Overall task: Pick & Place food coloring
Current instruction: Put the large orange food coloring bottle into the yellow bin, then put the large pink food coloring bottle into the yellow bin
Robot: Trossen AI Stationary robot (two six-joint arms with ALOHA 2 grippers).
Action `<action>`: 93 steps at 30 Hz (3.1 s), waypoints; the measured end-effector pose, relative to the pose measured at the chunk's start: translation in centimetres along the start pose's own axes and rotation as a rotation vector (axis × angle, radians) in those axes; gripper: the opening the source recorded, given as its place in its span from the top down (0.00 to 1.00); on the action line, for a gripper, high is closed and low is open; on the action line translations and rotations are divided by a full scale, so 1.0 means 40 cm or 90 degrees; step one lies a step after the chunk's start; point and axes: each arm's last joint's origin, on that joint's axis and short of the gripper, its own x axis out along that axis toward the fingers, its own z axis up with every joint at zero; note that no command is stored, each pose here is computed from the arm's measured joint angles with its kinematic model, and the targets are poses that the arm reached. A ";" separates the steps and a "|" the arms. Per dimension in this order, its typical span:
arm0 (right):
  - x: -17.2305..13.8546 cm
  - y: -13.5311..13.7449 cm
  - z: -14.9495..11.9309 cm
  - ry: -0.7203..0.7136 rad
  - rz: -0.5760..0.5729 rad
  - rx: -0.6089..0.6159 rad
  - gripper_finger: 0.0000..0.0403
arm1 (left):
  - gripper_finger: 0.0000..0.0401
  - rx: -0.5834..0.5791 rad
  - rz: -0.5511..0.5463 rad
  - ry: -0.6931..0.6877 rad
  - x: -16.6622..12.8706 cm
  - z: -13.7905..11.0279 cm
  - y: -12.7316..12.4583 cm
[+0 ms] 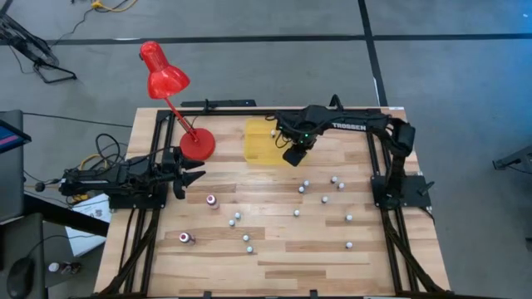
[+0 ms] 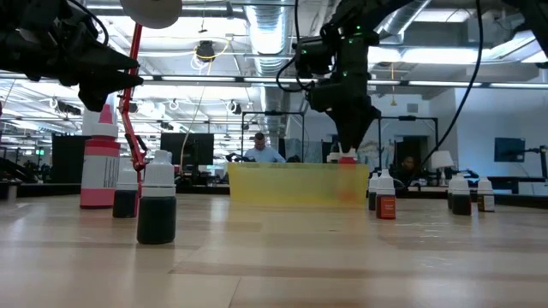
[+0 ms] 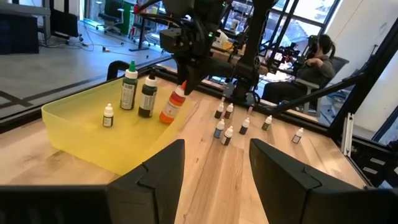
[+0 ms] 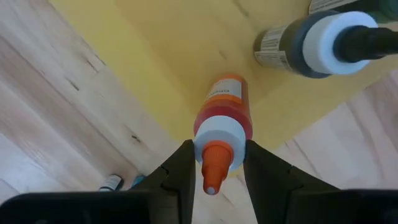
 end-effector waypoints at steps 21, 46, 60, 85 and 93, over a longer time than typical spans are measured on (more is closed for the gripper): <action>-0.001 -0.020 0.006 0.000 -0.001 -0.036 0.49 | 0.57 0.000 0.000 0.000 0.000 0.000 0.000; -0.169 0.157 0.066 -0.236 0.194 -0.179 0.59 | 0.57 -0.003 0.000 -0.001 0.000 0.000 0.000; -0.257 0.397 0.050 -0.614 0.200 -0.460 0.49 | 0.57 0.001 0.007 0.023 0.000 -0.009 0.003; -0.137 0.422 0.089 -0.519 0.213 -0.367 0.37 | 0.57 0.056 -0.116 0.042 -0.018 0.032 -0.020; -0.301 0.360 -0.031 -0.494 0.170 -0.348 0.37 | 0.54 0.079 -0.079 0.132 0.017 0.000 -0.018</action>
